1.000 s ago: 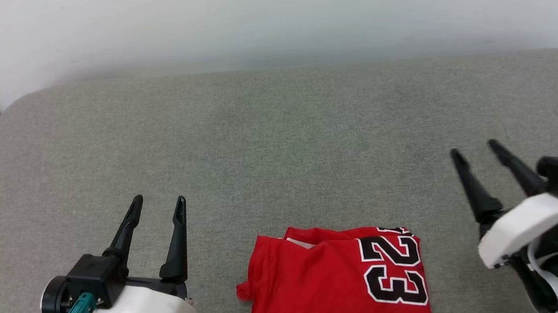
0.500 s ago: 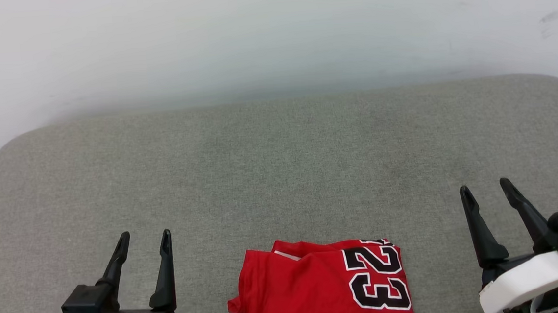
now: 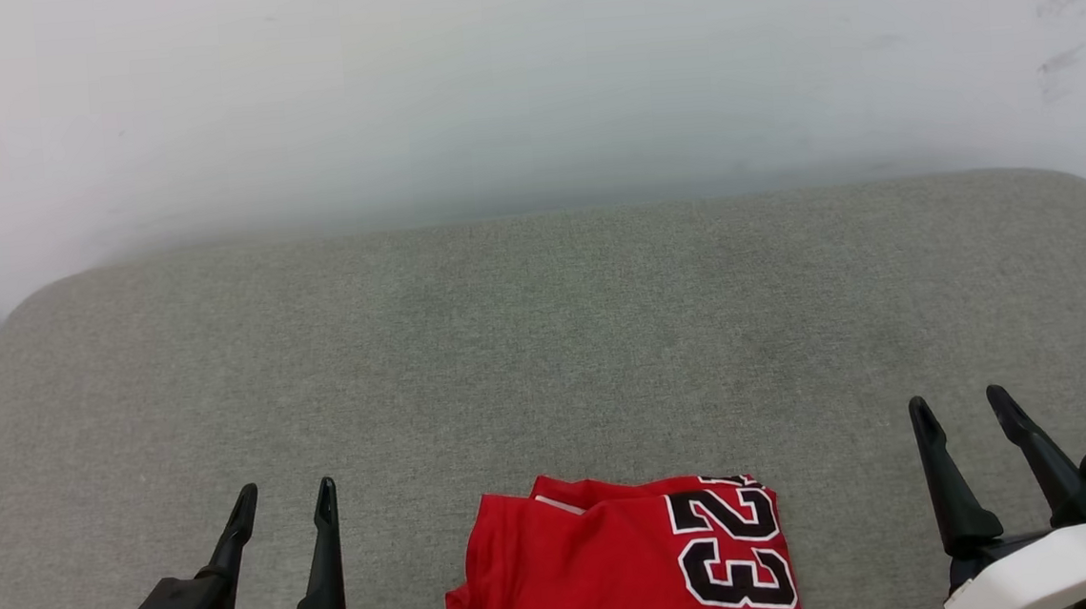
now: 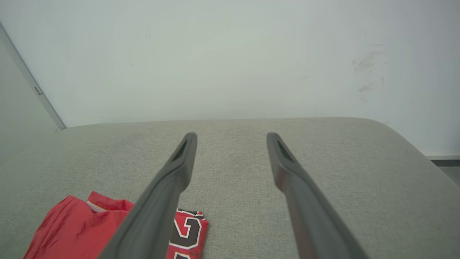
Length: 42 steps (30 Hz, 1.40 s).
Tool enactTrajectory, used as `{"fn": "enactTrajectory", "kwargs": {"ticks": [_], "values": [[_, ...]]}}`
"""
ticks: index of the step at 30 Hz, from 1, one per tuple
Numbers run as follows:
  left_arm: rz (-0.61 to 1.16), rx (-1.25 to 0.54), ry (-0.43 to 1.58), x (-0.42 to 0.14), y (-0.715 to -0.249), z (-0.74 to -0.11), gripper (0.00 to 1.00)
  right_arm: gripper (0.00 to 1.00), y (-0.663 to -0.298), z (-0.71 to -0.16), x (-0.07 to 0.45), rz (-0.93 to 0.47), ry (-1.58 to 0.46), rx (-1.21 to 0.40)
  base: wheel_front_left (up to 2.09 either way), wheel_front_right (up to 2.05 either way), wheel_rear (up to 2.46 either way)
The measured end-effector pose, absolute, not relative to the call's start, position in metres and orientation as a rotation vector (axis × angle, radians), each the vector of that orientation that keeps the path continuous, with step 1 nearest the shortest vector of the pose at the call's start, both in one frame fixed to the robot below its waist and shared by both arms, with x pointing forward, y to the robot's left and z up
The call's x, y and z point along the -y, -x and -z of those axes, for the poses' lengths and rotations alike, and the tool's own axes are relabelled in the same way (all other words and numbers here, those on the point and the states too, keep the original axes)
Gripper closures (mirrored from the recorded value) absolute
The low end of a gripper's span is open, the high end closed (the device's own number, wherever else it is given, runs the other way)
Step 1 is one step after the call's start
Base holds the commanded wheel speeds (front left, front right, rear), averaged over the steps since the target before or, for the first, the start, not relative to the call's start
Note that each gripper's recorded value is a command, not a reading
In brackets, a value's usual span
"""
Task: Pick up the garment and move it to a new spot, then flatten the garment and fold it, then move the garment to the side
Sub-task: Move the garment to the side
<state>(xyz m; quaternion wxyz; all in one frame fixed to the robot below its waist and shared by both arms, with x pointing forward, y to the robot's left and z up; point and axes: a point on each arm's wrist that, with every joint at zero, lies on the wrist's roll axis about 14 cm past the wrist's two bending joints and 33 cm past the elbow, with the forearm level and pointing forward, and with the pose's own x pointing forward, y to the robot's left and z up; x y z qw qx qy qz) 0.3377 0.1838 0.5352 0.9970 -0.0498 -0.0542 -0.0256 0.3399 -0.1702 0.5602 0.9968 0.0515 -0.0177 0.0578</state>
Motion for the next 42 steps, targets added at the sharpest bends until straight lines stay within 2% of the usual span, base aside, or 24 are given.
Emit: {"fn": "enactTrajectory", "kwargs": {"ticks": [4, 9, 18, 22, 29, 37, 38, 39, 40, 41, 42], "values": [[0.052, 0.109, 0.098, -0.184, -0.340, -0.535, 0.00, 0.00, -0.340, -0.560, 0.174, -0.104, -0.103, 0.030, 0.00, 0.00, 0.00], [0.054, 0.126, 0.099, -0.184, -0.343, -0.539, 0.00, 0.00, -0.339, -0.540, 0.191, -0.058, -0.161, -0.072, 0.00, 0.00, 0.00], [0.038, 0.177, 0.125, -0.186, -0.359, -0.553, 0.00, 0.00, -0.312, -0.434, 0.210, -0.061, -0.301, -0.644, 0.00, 0.00, 0.00], [0.026, 0.173, 0.116, -0.193, -0.370, -0.550, 0.00, 0.00, -0.310, -0.410, 0.185, -0.131, -0.384, -0.793, 0.00, 0.00, 0.00], [0.023, 0.143, 0.116, -0.195, -0.389, -0.536, 0.00, 0.00, -0.323, -0.381, 0.122, -0.306, -0.515, -0.957, 0.00, 0.00, 0.00], [0.005, 0.102, 0.109, -0.204, -0.403, -0.518, 0.00, 0.00, -0.336, -0.363, 0.090, -0.417, -0.561, -1.036, 0.00, 0.00, 0.00], [0.000, 0.097, 0.110, -0.205, -0.403, -0.516, 0.00, 0.13, -0.337, -0.362, 0.087, -0.428, -0.563, -1.041, 0.00, 0.00, 0.00], [0.000, 0.094, 0.110, -0.205, -0.403, -0.515, 0.00, 0.56, -0.338, -0.362, 0.085, -0.437, -0.565, -1.044, 0.00, 0.00, 0.00], [-0.005, 0.091, 0.110, -0.206, -0.403, -0.514, 0.00, 0.76, -0.338, -0.362, 0.083, -0.446, -0.564, -1.043, 0.00, 0.00, 0.00], [-0.006, 0.091, 0.110, -0.207, -0.403, -0.513, 0.00, 1.00, -0.338, -0.363, 0.081, -0.453, -0.565, -1.040, 0.00, 0.00, 0.00], [-0.007, 0.093, 0.109, -0.207, -0.402, -0.514, 0.00, 1.00, -0.338, -0.364, 0.078, -0.462, -0.566, -1.037, 0.00, 0.00, 0.00]]}}
